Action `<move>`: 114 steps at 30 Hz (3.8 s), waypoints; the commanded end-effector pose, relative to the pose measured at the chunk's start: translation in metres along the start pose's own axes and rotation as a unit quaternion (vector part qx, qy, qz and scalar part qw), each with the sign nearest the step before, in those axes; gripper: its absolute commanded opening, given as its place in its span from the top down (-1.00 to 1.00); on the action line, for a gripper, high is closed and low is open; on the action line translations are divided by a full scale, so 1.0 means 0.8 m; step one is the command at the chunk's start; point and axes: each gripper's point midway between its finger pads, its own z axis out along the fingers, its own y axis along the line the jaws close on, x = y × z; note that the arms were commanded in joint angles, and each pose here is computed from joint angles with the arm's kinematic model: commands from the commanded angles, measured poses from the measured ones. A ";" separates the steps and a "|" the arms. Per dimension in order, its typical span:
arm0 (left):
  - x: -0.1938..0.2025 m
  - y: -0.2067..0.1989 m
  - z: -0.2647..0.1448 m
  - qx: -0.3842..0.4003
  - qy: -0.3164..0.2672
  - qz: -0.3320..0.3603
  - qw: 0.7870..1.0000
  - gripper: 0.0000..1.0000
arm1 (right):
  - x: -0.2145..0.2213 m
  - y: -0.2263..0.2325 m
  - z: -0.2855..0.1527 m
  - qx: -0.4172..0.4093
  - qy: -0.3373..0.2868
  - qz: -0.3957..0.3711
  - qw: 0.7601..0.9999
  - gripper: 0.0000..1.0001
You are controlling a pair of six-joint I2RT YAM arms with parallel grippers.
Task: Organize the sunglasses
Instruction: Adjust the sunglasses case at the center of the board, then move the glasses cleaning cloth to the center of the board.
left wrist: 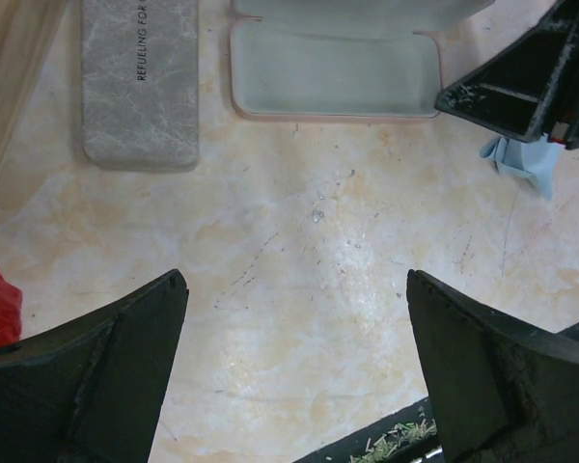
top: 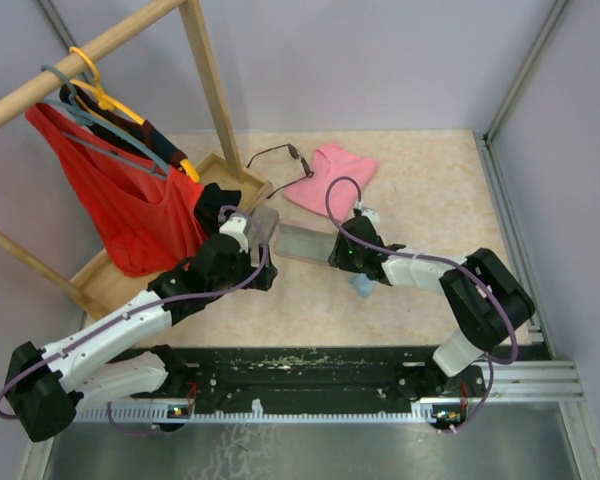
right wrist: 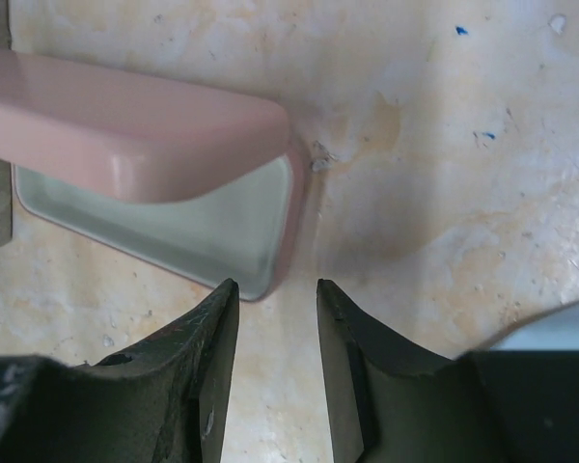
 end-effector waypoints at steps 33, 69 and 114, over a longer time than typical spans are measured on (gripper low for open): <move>-0.013 -0.007 -0.006 0.027 -0.012 -0.011 0.999 -1.00 | -0.063 -0.011 0.039 0.083 -0.037 -0.060 0.994 0.88; -0.035 0.004 -0.022 0.005 -0.048 -0.036 0.998 -1.00 | -0.153 -0.017 -0.066 0.029 -0.135 -0.088 0.987 0.00; 0.039 0.002 -0.003 0.000 0.054 -0.130 0.990 -0.97 | 0.033 -0.110 -0.113 0.071 0.000 0.069 0.995 -0.13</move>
